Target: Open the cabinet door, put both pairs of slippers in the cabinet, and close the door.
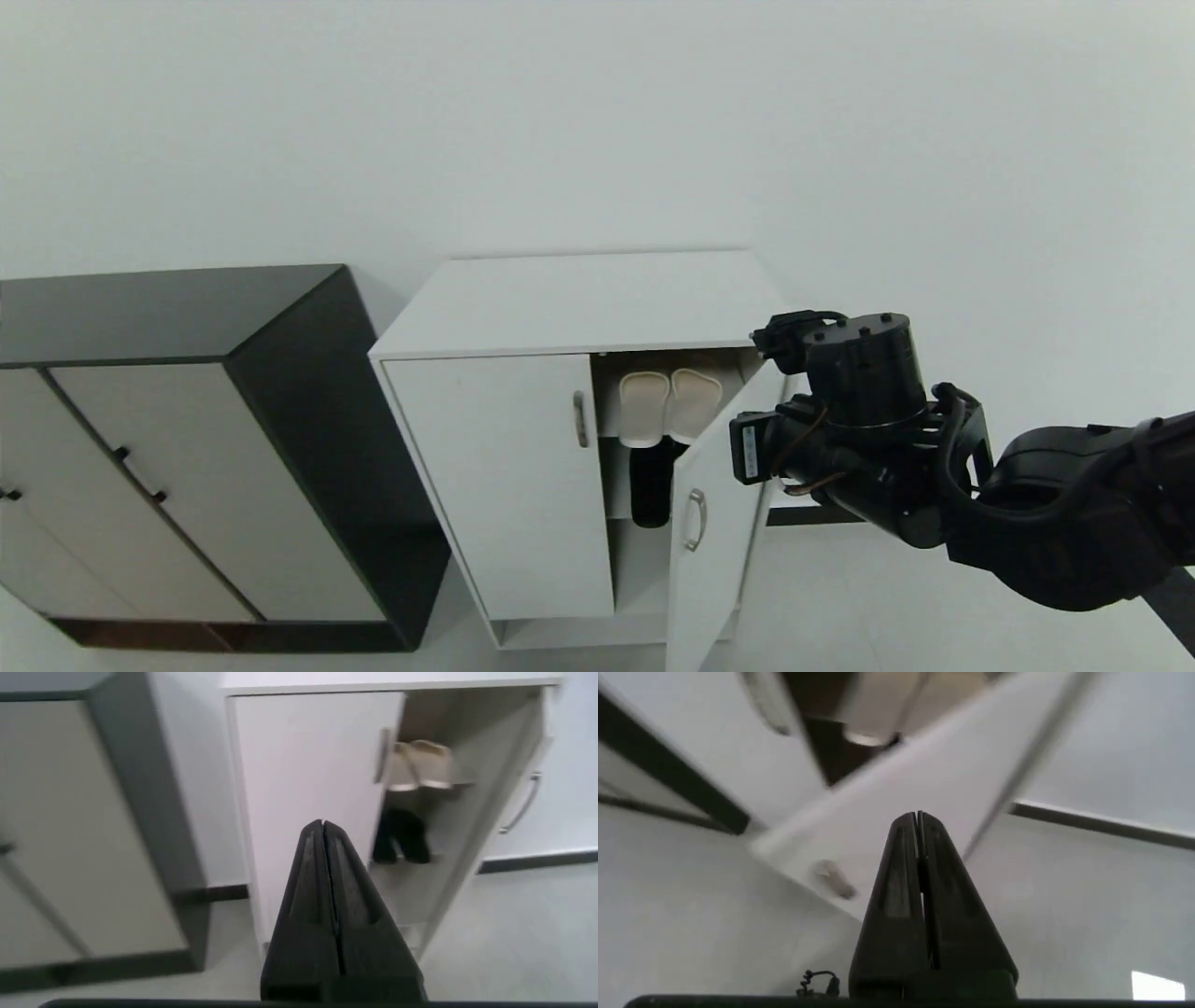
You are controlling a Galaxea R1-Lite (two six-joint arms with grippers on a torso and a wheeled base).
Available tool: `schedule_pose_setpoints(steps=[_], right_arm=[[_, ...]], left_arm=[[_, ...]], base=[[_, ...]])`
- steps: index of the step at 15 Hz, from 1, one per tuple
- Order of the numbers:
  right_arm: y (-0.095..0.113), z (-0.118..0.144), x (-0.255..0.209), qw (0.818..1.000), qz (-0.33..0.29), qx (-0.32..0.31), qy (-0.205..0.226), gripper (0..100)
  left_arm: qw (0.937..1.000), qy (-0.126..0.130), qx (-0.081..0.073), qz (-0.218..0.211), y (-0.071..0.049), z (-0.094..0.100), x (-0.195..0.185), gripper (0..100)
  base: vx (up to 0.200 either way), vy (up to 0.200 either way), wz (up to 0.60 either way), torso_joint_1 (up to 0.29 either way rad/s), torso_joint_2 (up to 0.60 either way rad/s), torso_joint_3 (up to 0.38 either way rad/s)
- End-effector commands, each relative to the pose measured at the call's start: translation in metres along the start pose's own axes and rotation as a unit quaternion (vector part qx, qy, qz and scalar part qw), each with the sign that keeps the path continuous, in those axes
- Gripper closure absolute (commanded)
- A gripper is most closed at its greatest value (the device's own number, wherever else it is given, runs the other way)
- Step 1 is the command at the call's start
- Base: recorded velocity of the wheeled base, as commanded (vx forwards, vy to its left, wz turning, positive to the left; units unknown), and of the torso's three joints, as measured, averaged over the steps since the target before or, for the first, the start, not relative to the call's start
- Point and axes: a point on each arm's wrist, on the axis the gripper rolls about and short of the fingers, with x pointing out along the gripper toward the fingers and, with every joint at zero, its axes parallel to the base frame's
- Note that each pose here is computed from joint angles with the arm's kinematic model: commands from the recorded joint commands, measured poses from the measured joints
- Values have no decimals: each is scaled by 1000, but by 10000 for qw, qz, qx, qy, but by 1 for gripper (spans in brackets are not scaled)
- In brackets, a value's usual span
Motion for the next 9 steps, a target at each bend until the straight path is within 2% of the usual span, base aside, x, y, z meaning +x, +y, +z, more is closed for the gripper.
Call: schedule_pose_setpoints(steps=[1, 3, 6, 9], right_arm=[[-1, 0, 0, 10000, -15, 4, -4, 100], [-5, 1, -3, 9999, -92, -86, -33, 100], [-20, -4, -23, 9955, -562, -759, 43, 100], [-28, -24, -35, 9874, -512, -1239, 836, 100]], left_arm=[[10000, 5, -1, 1, 0, 0, 0, 100], [10000, 5, -1, 1, 0, 0, 0, 100], [10000, 5, -1, 1, 0, 0, 0, 100], [10000, 5, -1, 1, 0, 0, 0, 100]], base=[[0, 0, 0, 0, 0, 0], [0, 0, 0, 0, 0, 0], [0, 0, 0, 0, 0, 0], [0, 0, 0, 0, 0, 0]])
